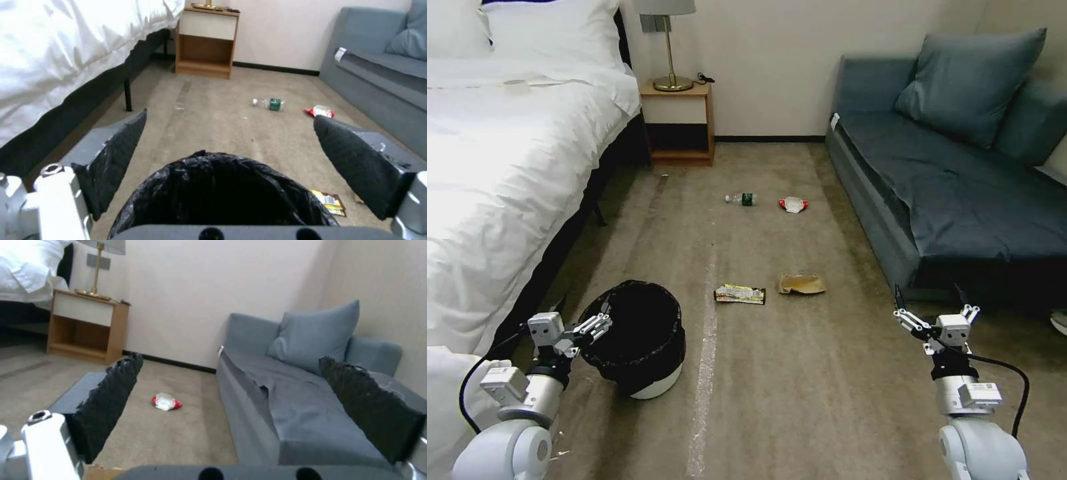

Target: Pick up the trash bin, then pick up the garbage on the floor and place it into the trash bin.

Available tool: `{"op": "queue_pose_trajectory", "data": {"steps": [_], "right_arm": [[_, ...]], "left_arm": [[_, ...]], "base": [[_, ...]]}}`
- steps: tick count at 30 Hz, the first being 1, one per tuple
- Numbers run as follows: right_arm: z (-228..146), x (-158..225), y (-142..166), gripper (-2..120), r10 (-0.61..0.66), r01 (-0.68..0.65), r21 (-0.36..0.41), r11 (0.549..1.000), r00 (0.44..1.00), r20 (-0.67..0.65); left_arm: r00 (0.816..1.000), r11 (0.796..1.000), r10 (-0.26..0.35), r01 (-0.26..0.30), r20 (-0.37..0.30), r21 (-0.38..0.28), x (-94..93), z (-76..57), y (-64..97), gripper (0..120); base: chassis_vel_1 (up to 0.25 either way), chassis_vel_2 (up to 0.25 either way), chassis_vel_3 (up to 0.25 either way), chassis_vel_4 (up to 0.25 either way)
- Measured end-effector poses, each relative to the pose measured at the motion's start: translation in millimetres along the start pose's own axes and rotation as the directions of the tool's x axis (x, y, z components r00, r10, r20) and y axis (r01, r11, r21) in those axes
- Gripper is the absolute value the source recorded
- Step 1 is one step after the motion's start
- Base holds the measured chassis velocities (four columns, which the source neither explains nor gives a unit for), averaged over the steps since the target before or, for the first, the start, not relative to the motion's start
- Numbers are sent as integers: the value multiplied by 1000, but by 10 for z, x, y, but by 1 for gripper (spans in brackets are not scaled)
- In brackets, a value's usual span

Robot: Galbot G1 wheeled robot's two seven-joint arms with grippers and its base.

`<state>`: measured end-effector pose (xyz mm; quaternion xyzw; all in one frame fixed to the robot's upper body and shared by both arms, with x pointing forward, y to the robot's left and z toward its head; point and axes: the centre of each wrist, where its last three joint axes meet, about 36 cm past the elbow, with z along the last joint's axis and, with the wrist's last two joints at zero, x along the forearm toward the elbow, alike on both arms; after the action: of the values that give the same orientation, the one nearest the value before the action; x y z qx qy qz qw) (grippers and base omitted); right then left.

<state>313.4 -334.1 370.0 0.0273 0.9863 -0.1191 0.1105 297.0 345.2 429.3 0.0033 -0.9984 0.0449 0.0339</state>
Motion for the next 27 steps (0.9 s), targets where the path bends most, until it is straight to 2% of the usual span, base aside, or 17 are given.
{"op": "queue_pose_trajectory", "data": {"steps": [27], "right_arm": [[-2,-20,-46,100,8,-8,4,1000,1000,2]], "left_arm": [[1000,1000,-7,7,-6,-11,6,47,-7,100]], "base": [[0,0,0,0]]}}
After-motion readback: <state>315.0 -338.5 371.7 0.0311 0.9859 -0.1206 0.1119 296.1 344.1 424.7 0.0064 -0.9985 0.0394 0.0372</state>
